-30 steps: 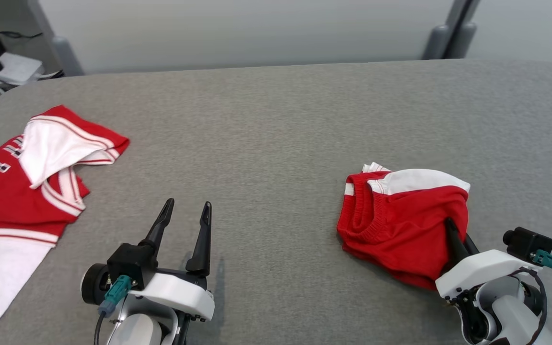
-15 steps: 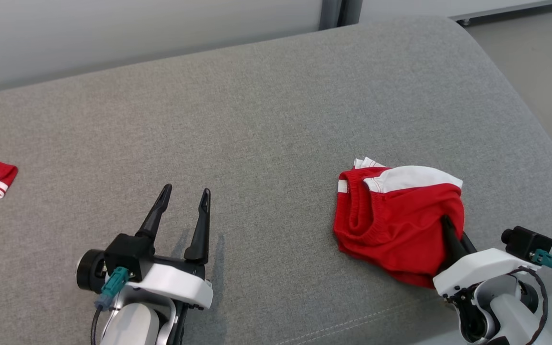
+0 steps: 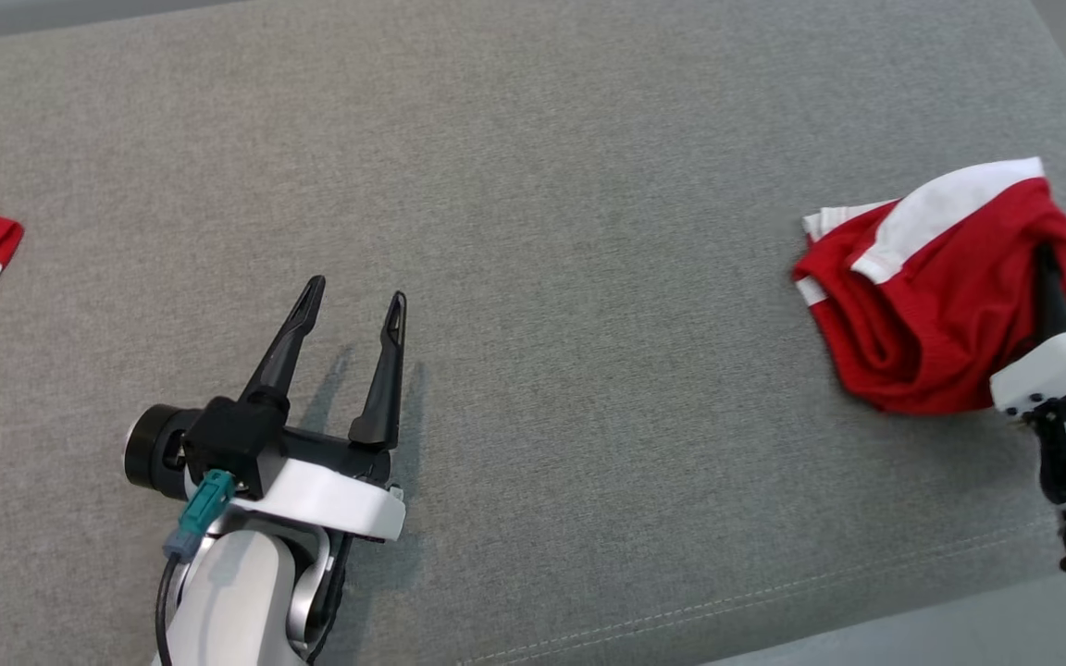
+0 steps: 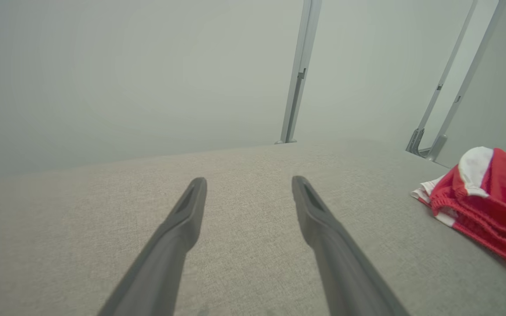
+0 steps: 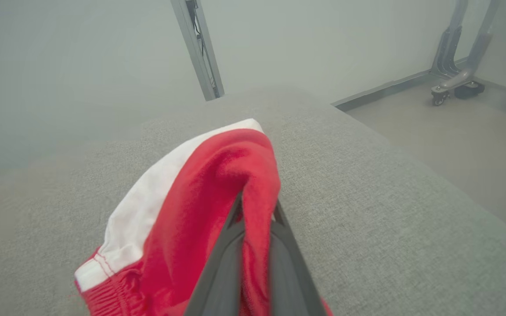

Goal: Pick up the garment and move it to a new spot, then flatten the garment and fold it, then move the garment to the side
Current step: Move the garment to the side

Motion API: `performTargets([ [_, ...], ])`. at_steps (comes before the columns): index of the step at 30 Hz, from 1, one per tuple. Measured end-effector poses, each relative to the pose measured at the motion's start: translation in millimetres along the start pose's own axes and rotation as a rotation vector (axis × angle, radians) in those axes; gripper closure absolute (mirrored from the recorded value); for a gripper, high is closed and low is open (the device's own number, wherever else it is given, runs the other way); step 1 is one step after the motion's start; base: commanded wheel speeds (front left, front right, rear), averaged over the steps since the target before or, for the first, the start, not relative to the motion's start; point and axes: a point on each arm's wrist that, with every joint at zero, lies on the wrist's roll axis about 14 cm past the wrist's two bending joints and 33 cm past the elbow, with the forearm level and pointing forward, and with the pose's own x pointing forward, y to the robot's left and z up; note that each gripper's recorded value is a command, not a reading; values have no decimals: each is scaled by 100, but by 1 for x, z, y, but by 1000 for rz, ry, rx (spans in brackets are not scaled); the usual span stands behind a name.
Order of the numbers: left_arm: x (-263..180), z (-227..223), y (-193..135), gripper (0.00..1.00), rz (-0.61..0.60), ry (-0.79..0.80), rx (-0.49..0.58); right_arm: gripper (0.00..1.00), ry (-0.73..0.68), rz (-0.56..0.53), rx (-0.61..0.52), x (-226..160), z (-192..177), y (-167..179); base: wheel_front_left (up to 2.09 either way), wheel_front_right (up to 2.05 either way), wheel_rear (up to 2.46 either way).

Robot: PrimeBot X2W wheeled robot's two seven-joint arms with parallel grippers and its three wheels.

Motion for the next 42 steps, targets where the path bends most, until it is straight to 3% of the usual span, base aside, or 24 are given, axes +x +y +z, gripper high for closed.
performTargets([
  [10, 0, 4, 27, 0, 47, -22, 31, 100, -13, -67, -100, 47, 20, -19, 0, 0, 0],
  [12, -2, 3, 30, 0, 56, -19, 34, 69, 0, -90, -99, 49, 17, -25, 0, 0, 0],
  [13, -3, 4, 31, 0, 59, -19, 35, 25, 2, -107, -99, 50, 17, -30, 0, 0, 0],
  [14, -4, 4, 32, 0, 62, -19, 37, 0, -2, -120, -111, 50, 19, -35, 0, 0, 0],
  [19, -6, 10, 34, 0, 69, -31, 44, 0, -72, -152, -168, 51, 46, -46, 0, 0, 0],
  [28, -11, 30, 29, 0, 76, -68, 56, 0, -252, -7, -231, 37, 88, 19, 0, 0, 0],
  [33, -23, 41, 33, 0, 115, -82, 51, 0, -276, 124, -229, 12, 80, 64, 0, 0, 0],
  [42, -64, 47, 47, 0, 217, -63, 80, 0, -214, 264, -181, -40, 38, 101, 0, 0, 0],
])
